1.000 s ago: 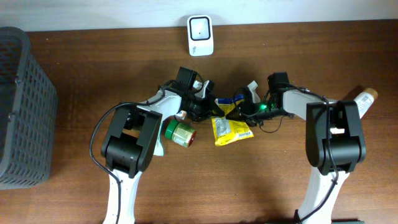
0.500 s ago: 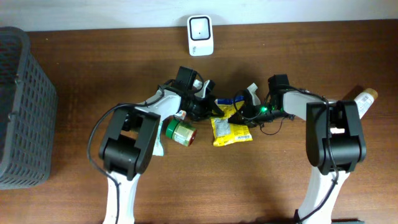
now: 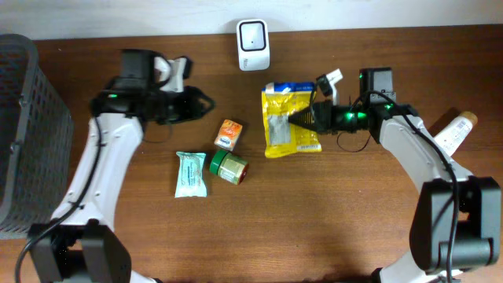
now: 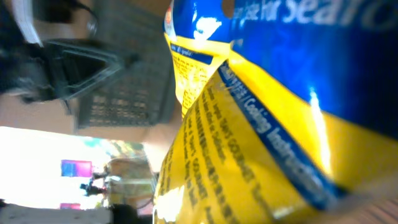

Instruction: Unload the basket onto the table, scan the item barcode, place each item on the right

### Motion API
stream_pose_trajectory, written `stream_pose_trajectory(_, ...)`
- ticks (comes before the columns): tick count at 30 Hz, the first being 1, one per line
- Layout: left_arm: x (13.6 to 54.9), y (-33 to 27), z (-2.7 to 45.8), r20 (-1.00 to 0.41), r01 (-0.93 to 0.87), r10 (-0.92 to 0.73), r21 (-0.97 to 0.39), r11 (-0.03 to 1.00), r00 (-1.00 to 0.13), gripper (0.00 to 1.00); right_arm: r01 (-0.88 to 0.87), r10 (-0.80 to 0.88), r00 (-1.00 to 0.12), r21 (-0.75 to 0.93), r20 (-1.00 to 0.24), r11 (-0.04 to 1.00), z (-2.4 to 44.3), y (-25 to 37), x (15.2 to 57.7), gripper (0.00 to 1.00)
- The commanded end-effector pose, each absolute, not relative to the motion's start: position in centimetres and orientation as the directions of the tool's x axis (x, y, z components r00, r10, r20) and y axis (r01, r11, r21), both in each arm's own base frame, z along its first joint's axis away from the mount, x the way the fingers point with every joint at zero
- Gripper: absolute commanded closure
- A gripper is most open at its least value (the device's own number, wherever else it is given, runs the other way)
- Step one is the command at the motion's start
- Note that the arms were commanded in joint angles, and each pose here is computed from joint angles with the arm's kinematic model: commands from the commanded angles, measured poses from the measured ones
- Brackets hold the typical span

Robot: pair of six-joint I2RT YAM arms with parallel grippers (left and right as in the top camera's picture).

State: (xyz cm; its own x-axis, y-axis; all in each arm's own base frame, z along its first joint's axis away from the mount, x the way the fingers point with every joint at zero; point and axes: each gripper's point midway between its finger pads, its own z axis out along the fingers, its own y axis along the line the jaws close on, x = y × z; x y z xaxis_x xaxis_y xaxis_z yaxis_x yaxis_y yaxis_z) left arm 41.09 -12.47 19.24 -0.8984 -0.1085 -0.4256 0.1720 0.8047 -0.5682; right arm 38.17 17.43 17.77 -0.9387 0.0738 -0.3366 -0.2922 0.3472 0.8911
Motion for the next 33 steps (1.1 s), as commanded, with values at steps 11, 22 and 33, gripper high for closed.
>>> stream_pose_trajectory(11, 41.0, -5.4, 18.2, -0.429, 0.019, -0.175, -0.41, 0.912, -0.886, 0.01, 0.364, 0.385, -0.878, 0.92, 0.285, 0.148, 26.8, 19.0, 37.5, 0.96)
stream_pose_trajectory(22, 41.0, -5.4, 18.2, -0.429, 0.019, -0.175, -0.41, 0.912, -0.886, 0.01, 0.346, 0.434, -0.854, 0.936, 0.286, 0.065, 29.9, 25.9, 38.2, 0.96)
stream_pose_trajectory(33, 41.6, -3.2, 17.7, -0.456, -0.04, -0.182, -0.302, 0.953, -0.871, 0.01, -0.278, 0.399, -0.796, 0.861, -0.455, 0.425, 29.7, 26.4, 40.1, 0.96)
